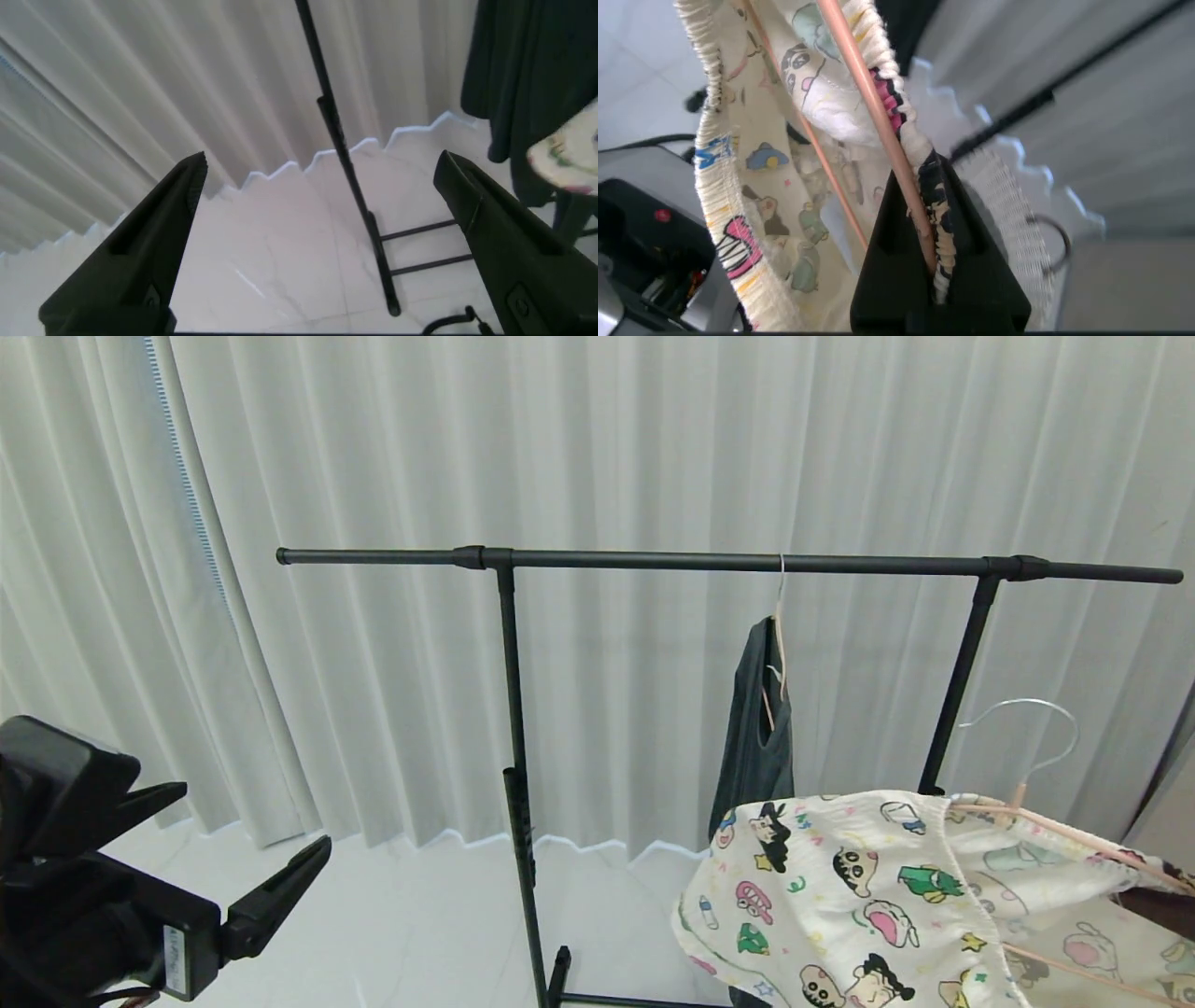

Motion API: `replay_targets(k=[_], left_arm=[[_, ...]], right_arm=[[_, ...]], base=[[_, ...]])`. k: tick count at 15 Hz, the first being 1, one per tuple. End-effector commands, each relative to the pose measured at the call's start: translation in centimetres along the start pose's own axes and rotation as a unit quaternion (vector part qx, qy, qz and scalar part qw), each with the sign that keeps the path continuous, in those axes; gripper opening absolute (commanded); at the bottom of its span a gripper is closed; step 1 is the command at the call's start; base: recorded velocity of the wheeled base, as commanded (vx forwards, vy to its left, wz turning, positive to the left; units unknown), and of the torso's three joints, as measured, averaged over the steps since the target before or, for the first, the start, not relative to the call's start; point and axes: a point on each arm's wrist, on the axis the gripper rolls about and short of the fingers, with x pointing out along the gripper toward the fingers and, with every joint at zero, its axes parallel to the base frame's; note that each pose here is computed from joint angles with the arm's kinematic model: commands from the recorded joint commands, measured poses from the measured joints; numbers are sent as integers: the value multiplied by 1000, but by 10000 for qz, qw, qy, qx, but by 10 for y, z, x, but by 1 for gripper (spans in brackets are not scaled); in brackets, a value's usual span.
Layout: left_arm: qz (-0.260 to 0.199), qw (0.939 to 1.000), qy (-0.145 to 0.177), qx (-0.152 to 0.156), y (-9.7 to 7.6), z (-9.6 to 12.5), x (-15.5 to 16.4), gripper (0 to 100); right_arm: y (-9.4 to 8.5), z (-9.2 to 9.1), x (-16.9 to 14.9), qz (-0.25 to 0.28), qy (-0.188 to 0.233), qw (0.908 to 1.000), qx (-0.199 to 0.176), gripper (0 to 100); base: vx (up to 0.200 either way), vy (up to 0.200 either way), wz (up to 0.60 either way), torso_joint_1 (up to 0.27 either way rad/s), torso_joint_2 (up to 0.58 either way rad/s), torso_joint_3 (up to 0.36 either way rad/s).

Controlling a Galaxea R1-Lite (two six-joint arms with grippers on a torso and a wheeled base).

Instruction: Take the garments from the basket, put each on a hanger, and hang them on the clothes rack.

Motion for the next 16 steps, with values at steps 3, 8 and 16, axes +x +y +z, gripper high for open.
replay_targets(k=[3, 8, 16], left_arm=[[236, 9997, -9, -90, 5, 1, 3, 100], [293, 9993, -64, 234, 6, 2, 3, 100], [511, 9985, -17, 217, 8, 4, 4, 100]], right_arm=[[-3, -12, -21, -700, 138, 9969, 336, 0], [-7, -19, -28, -1180, 279, 9905, 648, 0], [-9, -26, -25, -1293, 456, 9872, 819, 0]], base=[[0, 0, 0, 0, 0, 0], [0, 0, 0, 0, 0, 0], [0, 0, 0, 0, 0, 0]])
